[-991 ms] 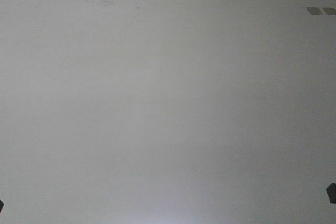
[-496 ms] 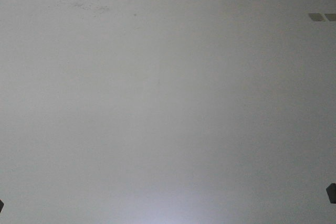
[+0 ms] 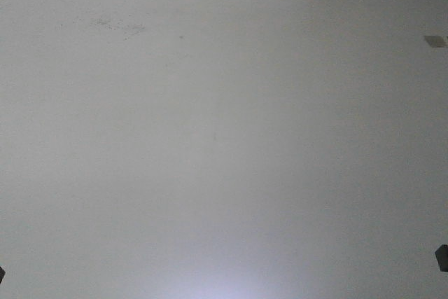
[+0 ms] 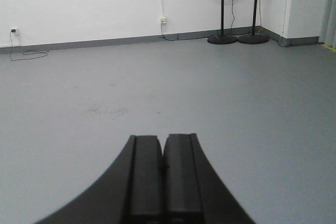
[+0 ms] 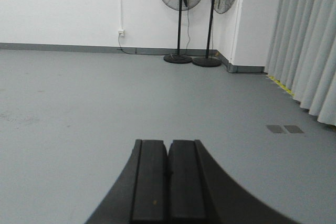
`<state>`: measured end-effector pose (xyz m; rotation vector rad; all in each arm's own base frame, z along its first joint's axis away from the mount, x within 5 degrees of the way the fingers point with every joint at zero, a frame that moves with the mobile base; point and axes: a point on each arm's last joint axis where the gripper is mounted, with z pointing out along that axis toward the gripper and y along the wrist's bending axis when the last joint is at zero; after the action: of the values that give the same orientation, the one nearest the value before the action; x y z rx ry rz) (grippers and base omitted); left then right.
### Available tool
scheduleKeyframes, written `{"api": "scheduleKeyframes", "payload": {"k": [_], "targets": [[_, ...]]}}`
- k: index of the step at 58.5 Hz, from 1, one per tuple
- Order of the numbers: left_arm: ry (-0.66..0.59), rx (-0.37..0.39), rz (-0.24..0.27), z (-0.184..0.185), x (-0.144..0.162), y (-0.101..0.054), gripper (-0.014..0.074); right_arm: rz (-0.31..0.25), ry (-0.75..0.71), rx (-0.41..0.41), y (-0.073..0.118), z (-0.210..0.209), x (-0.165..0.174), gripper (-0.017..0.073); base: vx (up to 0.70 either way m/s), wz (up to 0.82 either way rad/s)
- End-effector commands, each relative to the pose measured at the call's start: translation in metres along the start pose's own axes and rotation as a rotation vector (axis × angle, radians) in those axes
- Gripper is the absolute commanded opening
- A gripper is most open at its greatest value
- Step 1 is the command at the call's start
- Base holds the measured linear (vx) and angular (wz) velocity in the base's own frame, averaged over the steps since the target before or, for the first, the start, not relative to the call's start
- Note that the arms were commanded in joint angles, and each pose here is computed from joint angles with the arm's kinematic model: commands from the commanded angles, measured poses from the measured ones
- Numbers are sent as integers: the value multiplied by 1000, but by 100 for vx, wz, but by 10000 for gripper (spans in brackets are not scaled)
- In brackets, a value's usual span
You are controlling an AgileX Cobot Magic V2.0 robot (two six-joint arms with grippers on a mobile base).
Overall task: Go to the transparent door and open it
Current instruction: 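Drive the base forward across the grey floor toward the door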
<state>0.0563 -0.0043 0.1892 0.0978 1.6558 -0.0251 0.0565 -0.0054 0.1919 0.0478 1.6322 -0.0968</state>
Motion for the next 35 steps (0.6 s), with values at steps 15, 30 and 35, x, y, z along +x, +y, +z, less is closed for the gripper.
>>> {"api": "scheduleKeyframes", "payload": {"k": [15, 30, 35], "targets": [[-68, 3, -8, 1, -4, 0, -6, -5, -95, 6, 0, -1, -7, -6, 42, 14], [-68, 3, -8, 1, -4, 0, -6, -5, -95, 6, 0, -1, -7, -6, 46, 22], [-68, 3, -8, 1, -4, 0, -6, -5, -95, 6, 0, -1, -7, -6, 47, 27]]}}
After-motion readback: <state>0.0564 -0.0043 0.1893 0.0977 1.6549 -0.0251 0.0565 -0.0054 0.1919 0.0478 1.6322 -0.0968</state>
